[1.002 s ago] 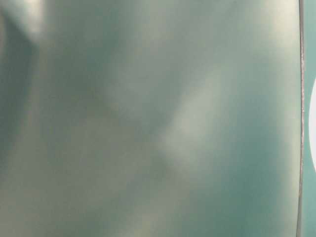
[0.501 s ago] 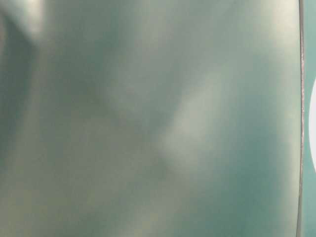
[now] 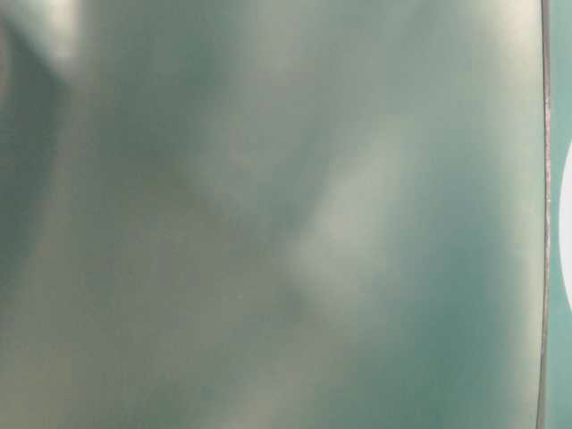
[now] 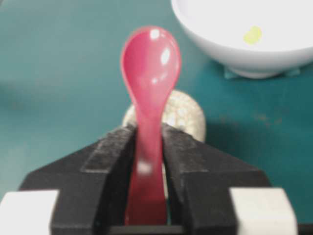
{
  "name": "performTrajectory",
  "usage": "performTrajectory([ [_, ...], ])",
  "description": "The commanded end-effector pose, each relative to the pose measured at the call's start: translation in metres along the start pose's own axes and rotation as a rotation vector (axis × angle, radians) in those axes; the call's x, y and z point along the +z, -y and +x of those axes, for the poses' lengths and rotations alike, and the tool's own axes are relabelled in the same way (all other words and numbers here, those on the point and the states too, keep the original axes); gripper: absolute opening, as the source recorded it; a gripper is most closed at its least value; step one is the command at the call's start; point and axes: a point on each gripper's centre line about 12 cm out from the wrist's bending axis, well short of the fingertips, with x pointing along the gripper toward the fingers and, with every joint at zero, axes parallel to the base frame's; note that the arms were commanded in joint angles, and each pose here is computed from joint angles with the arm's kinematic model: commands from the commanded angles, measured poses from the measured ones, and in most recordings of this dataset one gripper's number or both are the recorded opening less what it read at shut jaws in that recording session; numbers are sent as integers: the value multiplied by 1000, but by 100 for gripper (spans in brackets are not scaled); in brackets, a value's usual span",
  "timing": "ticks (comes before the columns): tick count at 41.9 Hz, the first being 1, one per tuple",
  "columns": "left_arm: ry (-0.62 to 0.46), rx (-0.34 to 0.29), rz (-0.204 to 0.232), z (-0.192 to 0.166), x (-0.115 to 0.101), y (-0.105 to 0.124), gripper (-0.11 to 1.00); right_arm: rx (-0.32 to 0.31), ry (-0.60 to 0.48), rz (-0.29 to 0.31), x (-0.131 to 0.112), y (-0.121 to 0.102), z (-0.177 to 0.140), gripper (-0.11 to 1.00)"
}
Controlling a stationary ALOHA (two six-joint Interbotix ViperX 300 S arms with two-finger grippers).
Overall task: Scoop the yellow hexagonal prism block from the bowl with a spoon using the right arm.
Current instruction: 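Carry the spoon with the right gripper over the white bowl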
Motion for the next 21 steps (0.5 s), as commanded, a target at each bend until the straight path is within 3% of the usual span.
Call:
performTrajectory([
  [1, 21, 3, 3, 3, 10, -1, 0, -17, 12, 31, 18, 3, 4, 21],
  [14, -20, 1, 5, 3, 5, 0, 0, -103, -120, 32, 58, 26, 28, 21],
  [21, -14, 3, 5, 3, 6, -1, 0, -112, -204, 19, 80, 34, 42, 21],
])
